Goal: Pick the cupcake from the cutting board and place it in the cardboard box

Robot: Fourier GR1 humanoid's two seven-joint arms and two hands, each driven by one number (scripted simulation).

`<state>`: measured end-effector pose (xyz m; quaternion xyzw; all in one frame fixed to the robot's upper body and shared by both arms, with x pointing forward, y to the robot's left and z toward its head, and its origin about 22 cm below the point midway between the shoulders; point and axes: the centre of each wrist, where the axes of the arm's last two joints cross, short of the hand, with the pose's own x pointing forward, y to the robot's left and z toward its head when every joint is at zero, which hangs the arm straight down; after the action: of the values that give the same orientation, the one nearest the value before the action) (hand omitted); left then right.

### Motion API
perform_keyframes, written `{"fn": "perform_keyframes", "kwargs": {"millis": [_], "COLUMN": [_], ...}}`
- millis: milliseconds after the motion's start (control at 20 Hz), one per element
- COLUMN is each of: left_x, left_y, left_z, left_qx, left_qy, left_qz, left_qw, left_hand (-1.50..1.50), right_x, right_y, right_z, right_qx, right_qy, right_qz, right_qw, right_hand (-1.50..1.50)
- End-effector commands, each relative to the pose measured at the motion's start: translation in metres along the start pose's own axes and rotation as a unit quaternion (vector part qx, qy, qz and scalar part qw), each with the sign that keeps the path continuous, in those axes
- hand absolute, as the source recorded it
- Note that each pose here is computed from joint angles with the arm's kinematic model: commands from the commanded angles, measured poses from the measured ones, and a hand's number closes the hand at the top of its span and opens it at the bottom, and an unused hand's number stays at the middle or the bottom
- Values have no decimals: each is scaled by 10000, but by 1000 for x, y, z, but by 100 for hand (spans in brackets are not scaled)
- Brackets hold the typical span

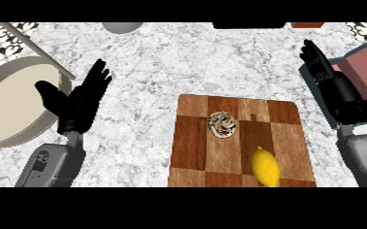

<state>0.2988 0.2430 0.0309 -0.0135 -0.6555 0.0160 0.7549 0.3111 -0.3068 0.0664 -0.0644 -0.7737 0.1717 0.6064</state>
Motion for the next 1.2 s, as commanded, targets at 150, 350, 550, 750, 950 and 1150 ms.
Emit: {"fn": "perform_keyframes", "kwargs": {"millis": [150, 350, 550, 750, 950, 1150], "left_x": [39, 39, 39, 37, 25, 30], "left_y": [22, 31, 34, 37, 31, 35], "left_z": [4, 9, 16, 18, 22, 16], "left_qx": [-296, -526, -760, -864, -995, -1080], "left_qy": [-1009, -1183, -1353, -1525, -1619, -1618], "left_qz": [-1468, -2081, -2203, -2257, -2311, -2232], "left_qw": [9836, 9695, 9630, 9583, 9542, 9552], "left_hand": [0, 0, 0, 0, 0, 0], "right_x": [56, 41, 58, 80, 109, 127], "right_y": [-14, -44, 5, 33, 53, 68], "right_z": [-8, 22, 49, 74, 84, 87], "right_qx": [-2092, -2666, -2741, -2112, -1690, -981], "right_qy": [-335, 780, 572, 588, 976, 1914], "right_qz": [387, 1785, 2034, 2833, 3472, 4031], "right_qw": [9765, 9439, 9382, 9336, 9173, 8895], "right_hand": [-150, -150, -150, -150, -150, -150]}}
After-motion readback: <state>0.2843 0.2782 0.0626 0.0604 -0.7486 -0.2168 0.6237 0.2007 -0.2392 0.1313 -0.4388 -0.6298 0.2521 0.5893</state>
